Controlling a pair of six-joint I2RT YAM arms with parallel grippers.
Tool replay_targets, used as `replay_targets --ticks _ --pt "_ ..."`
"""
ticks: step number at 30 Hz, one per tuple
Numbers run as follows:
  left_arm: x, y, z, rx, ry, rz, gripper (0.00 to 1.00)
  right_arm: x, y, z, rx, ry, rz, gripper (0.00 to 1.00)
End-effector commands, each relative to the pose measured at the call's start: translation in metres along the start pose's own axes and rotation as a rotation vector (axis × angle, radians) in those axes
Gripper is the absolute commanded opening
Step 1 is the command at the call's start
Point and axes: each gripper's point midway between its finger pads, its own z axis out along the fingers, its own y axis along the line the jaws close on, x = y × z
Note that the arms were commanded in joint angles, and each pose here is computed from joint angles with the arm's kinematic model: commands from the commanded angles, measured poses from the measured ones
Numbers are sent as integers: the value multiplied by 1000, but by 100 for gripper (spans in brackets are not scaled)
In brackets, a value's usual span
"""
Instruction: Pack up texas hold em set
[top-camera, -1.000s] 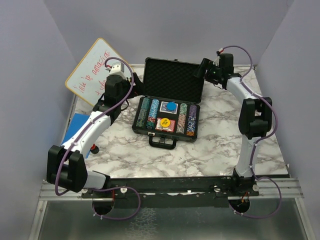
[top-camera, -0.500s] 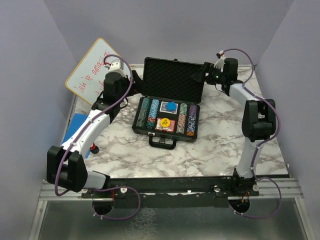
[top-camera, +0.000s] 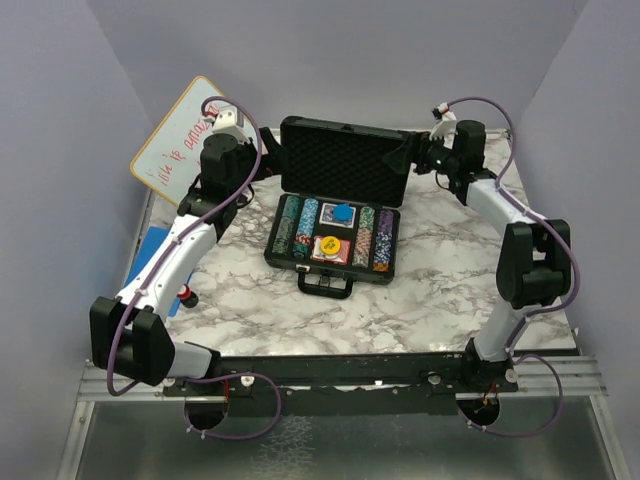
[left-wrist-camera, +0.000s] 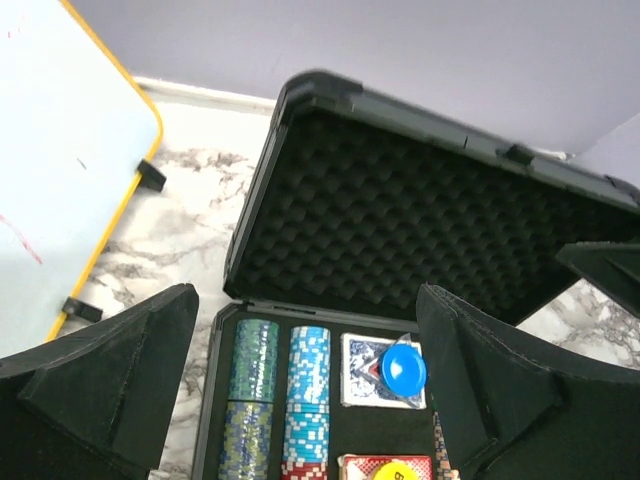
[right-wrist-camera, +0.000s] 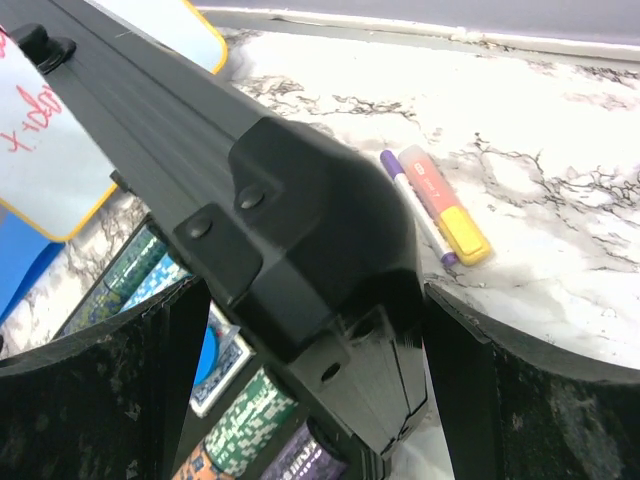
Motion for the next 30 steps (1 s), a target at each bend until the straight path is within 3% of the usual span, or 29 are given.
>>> replay_targets --ticks 1,15,26,30 --pt "-56 -33 -19 131 -136 67 99 15 92 -11 -252 65 -64 90" --pt "-54 -52 -4 222 -128 -6 99 83 129 -56 -218 244 -74 90" --pt "-40 -56 5 253 -73 -55 99 118 147 -124 -94 469 88 91" --pt "-38 -60 8 273 -61 -58 99 129 155 -149 -117 541 53 92"
